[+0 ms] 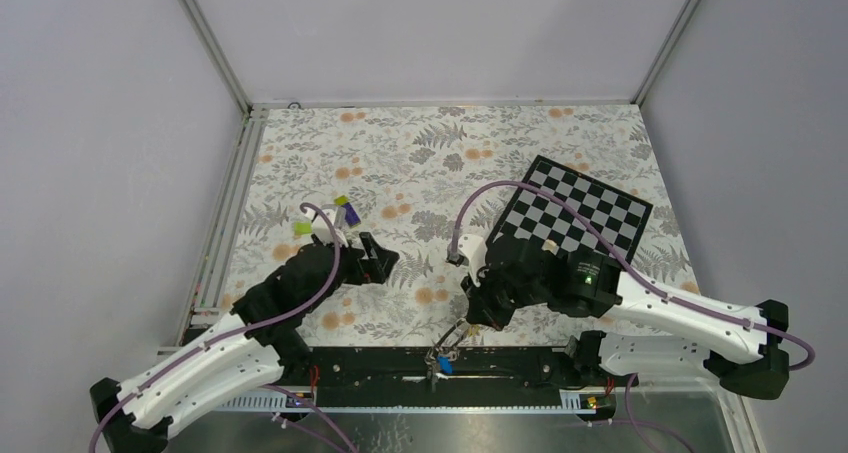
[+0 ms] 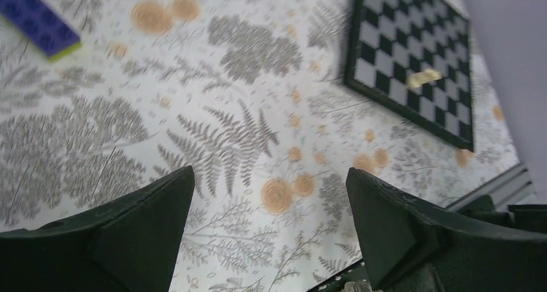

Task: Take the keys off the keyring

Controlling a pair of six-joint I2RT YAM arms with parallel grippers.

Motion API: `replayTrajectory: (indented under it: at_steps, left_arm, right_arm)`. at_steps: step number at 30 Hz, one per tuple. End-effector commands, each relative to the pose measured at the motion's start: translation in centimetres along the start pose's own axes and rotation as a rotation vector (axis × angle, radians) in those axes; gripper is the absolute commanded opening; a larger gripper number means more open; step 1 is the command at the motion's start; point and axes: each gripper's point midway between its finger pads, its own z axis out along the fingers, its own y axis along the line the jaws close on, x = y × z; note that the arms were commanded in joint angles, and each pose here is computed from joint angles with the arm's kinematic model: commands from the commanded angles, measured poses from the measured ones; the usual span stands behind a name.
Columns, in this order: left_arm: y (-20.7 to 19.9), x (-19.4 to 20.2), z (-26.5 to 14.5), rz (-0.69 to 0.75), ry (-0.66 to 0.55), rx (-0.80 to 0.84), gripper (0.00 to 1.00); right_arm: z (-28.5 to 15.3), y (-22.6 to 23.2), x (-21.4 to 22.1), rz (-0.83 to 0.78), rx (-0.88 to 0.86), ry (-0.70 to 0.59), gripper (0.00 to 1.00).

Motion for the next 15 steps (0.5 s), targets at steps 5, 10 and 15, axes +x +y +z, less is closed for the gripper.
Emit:
replayTrajectory:
  at_steps: [5, 10, 15]
  left_arm:
    - [-10.0, -5.9, -5.3, 0.177, -0.179, 0.518, 0.92]
    - [-14.4, -6.1, -8.7, 0.259, -0.227, 0.818, 0.88]
    - [-17.5, -6.3, -10.9, 0.304, -0.206, 1.008, 0.76]
  right_arm:
    - [-4.2, 2.3, -2.7, -0.185, -0.098, -0.058, 0.0]
    - [-5.4, 2.6, -5.5, -0.189, -0.062, -0.108, 0.0]
    - [-5.9, 3.3, -7.3, -0.212, -0.076, -0.155, 0.0]
